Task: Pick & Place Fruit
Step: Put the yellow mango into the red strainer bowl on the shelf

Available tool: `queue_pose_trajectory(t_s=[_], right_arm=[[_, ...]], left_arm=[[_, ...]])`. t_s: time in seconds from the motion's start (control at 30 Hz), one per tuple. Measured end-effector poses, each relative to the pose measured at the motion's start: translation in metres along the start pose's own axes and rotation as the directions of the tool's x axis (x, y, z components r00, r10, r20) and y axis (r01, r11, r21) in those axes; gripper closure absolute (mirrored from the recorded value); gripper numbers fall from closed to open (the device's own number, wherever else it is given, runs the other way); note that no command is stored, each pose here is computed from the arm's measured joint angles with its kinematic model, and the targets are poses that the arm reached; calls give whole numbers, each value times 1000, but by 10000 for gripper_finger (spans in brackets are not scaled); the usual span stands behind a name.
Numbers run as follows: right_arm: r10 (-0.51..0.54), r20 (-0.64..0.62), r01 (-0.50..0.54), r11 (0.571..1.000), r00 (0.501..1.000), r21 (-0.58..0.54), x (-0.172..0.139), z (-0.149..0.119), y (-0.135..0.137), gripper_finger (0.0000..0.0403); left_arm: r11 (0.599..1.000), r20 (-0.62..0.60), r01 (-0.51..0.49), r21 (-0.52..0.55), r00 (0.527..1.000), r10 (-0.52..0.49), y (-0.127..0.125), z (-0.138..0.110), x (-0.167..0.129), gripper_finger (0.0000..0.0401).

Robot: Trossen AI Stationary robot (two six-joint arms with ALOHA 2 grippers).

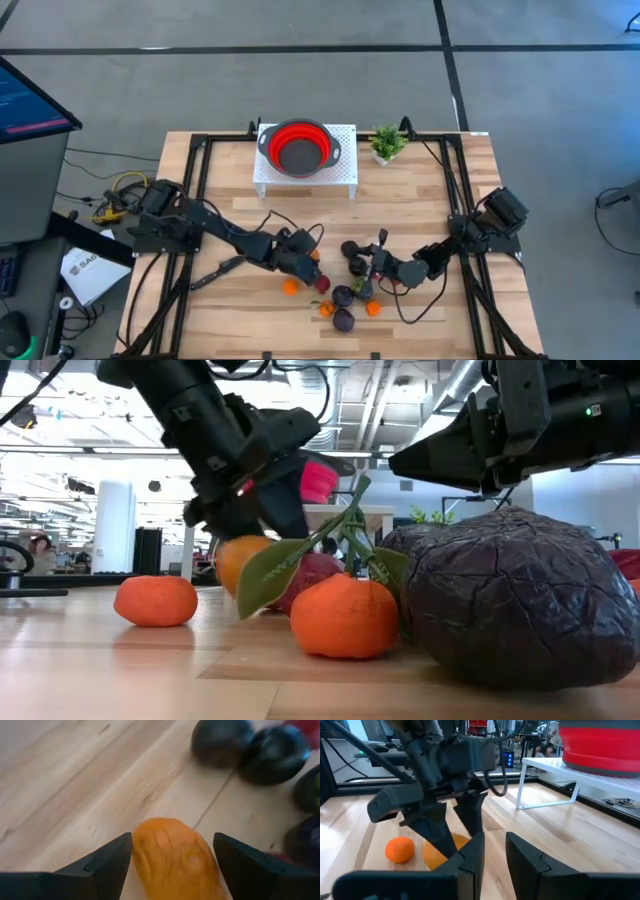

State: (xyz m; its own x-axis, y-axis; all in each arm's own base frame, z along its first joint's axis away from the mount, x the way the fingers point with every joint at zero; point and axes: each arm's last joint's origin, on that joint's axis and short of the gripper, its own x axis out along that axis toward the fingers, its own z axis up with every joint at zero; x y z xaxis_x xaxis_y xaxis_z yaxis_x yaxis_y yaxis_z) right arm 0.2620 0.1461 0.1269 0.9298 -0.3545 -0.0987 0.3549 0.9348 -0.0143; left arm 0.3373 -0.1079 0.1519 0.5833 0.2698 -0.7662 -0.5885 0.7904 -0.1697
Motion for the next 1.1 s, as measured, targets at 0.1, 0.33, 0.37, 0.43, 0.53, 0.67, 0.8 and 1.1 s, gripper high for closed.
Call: queue_pose_trajectory(t_s=[0.1,0.33,0.37,0.43,0.53,0.67,0.8,1.1], right_arm=[[0,-5,0,1000,1000,-5,0,-1,0,331],[-1,-12,1,1000,1000,-6,0,-2,0,331],[-1,-12,1,1000,1000,-7,0,-2,0,331],[-1,-11,1,1000,1000,-5,0,-2,0,331],[-1,-11,1,1000,1000,-5,0,-2,0,331],[0,-11,0,1000,1000,-6,0,-2,0,331],[0,-11,0,1000,1000,-6,0,-2,0,331],[1,-13,-1,1000,1000,-8,0,-2,0,331]], left_arm=[[1000,-15,-9,1,1000,9,0,-4,5,126],[1000,-70,-2,31,998,4,1,-10,11,129],[999,-74,-2,43,997,5,1,-10,10,133],[997,-81,0,77,997,6,1,-11,10,143],[990,-118,39,137,993,-23,0,-12,9,166],[972,-155,84,220,987,-50,-1,-13,8,195],[941,-177,108,320,983,-53,1,-11,2,204],[902,14,185,391,978,-207,0,32,-47,203]])
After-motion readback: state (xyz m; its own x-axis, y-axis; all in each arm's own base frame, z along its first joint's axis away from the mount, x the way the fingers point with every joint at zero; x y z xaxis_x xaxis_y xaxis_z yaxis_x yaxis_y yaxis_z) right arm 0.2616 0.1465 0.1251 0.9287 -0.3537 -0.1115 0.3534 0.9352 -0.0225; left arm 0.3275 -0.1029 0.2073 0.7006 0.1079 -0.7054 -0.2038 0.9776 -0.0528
